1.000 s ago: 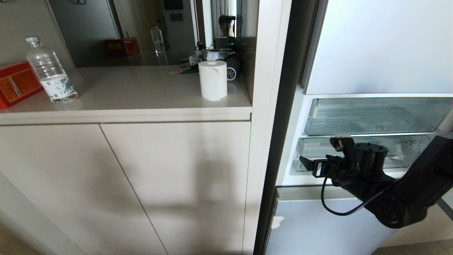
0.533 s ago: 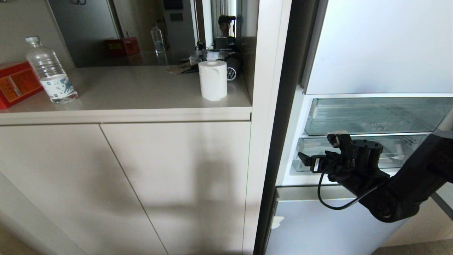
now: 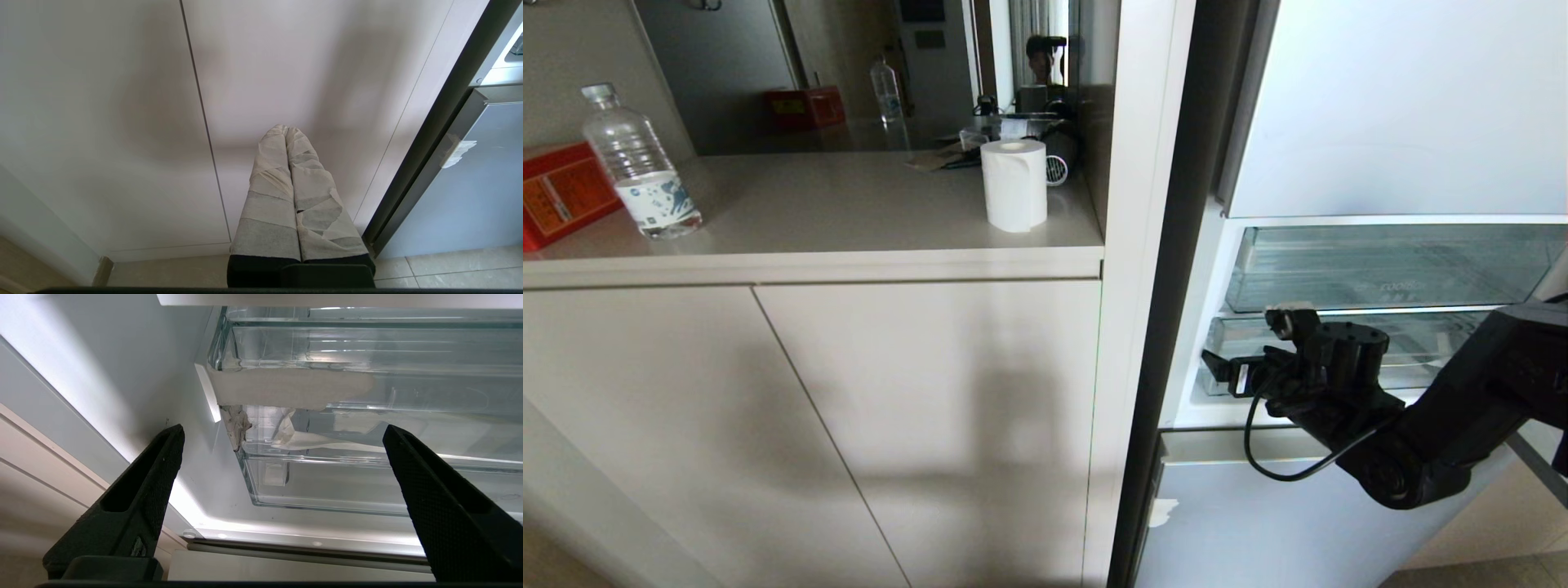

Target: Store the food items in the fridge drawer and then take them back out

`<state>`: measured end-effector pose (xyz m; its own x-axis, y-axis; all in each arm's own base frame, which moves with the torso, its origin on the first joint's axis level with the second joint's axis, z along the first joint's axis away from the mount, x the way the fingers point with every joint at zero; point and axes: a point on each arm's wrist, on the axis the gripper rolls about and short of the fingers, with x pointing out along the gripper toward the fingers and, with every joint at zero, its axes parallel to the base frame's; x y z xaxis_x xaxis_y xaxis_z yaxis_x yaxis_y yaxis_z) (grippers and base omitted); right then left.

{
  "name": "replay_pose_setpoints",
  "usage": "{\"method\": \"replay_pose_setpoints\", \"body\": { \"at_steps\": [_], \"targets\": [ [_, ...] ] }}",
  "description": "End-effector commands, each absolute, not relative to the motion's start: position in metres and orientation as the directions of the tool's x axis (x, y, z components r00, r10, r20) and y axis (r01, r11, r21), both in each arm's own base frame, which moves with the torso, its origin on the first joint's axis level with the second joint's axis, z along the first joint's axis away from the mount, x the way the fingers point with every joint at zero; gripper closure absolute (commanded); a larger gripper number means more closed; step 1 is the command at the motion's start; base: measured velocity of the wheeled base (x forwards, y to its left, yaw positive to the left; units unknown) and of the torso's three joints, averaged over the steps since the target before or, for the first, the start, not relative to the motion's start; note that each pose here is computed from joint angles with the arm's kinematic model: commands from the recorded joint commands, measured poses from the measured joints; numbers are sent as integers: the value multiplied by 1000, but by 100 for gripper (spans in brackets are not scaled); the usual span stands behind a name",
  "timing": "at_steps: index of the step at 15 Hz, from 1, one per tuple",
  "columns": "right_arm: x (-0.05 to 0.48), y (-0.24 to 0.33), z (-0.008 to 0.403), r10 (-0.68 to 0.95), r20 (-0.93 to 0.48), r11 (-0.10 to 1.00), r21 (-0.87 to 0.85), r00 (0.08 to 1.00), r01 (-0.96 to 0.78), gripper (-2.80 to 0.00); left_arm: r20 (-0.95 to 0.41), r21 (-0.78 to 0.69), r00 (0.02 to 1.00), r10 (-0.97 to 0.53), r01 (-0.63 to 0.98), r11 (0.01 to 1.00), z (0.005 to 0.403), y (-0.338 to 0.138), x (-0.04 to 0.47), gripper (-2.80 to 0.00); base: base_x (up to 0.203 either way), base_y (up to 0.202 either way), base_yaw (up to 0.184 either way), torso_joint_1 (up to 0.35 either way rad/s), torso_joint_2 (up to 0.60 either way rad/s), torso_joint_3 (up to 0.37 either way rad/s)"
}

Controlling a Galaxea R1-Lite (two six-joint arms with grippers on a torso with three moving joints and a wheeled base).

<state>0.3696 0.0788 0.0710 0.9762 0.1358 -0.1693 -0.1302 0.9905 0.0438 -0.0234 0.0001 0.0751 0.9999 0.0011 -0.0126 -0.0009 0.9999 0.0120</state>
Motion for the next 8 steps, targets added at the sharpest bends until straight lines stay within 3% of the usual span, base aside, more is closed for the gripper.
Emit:
{"method": "replay_pose_setpoints", "body": {
  "at_steps": [1, 6, 7, 8],
  "targets": [
    [369, 84, 73, 150, -159, 988, 46, 976, -145, -280, -14, 12, 1000, 2, -1, 1000, 75, 0, -23, 0, 0, 0, 0, 0, 0, 0],
    [373, 88, 74, 149, -148, 988, 46, 978, -144, -280, -14, 12, 1000, 2, -1, 1000, 75, 0, -23, 0, 0, 0, 0, 0, 0, 0],
    [374, 89, 72, 149, -149, 989, 45, 978, -143, -117, -14, 12, 1000, 2, -1, 1000, 75, 0, -23, 0, 0, 0, 0, 0, 0, 0],
    [374, 90, 72, 147, -149, 989, 44, 978, -142, 0, -14, 12, 1000, 2, -1, 1000, 75, 0, -23, 0, 0, 0, 0, 0, 0, 0]
  ]
}}
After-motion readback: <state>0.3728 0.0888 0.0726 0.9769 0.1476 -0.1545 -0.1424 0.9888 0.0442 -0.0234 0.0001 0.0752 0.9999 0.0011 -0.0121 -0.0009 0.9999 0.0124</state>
